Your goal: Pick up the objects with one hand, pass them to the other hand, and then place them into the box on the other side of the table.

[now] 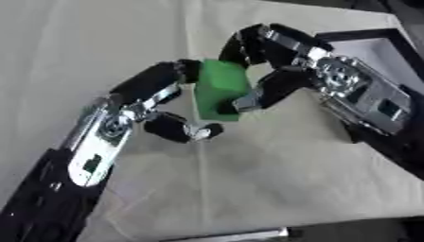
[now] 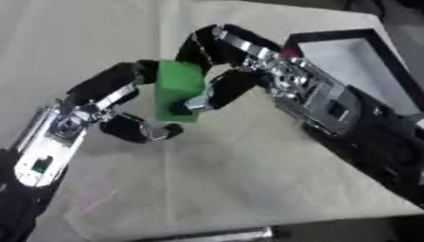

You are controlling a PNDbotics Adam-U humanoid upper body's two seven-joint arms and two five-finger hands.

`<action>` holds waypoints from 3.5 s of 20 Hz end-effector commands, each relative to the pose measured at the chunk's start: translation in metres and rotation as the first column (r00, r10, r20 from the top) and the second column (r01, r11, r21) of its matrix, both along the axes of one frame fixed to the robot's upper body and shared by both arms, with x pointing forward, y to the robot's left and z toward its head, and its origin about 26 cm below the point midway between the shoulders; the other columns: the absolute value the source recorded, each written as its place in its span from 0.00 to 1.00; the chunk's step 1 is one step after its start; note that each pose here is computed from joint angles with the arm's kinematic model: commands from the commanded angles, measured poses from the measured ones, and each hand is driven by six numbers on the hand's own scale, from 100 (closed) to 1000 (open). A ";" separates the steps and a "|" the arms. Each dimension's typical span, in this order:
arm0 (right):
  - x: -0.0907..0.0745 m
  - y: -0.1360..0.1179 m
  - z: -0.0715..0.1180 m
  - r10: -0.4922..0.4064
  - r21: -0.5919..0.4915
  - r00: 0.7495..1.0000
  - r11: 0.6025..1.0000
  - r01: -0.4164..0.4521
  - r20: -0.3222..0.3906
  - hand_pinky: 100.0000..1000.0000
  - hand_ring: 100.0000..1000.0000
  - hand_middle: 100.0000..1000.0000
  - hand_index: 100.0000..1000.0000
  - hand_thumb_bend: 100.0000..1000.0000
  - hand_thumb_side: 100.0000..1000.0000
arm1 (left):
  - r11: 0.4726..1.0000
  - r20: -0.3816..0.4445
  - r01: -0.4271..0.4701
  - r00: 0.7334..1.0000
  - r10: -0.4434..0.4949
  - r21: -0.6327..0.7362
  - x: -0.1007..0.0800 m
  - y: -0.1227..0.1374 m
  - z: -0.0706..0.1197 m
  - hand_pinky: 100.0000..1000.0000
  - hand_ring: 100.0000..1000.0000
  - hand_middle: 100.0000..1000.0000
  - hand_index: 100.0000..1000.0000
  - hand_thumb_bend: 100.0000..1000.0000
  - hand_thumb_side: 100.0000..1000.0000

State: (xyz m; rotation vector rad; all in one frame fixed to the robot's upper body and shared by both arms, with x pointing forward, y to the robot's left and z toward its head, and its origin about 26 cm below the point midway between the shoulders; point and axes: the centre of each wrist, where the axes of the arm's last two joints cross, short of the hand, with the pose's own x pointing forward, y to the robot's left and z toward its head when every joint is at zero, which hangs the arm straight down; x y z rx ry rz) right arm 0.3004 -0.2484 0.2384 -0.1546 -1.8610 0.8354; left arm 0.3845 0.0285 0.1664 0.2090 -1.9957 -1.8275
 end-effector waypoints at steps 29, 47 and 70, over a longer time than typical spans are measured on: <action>-0.016 -0.073 0.008 -0.326 0.017 0.941 0.945 0.326 0.090 0.53 0.44 0.25 0.38 0.63 0.00 | 0.990 -0.032 -0.113 0.993 0.111 -0.087 0.003 0.027 -0.004 0.82 0.73 0.69 0.79 0.21 0.25; -0.041 -0.129 0.000 -0.597 0.182 0.792 0.799 0.574 0.125 0.52 0.44 0.26 0.38 0.62 0.00 | 0.984 -0.020 -0.118 0.993 0.117 -0.132 -0.003 0.036 0.011 0.82 0.72 0.69 0.78 0.18 0.26; -0.065 -0.150 -0.046 -0.847 0.247 0.532 0.517 0.819 0.009 0.53 0.45 0.31 0.41 0.63 0.00 | 0.980 -0.005 -0.086 0.996 0.086 -0.180 -0.013 0.034 0.029 0.82 0.73 0.69 0.78 0.15 0.26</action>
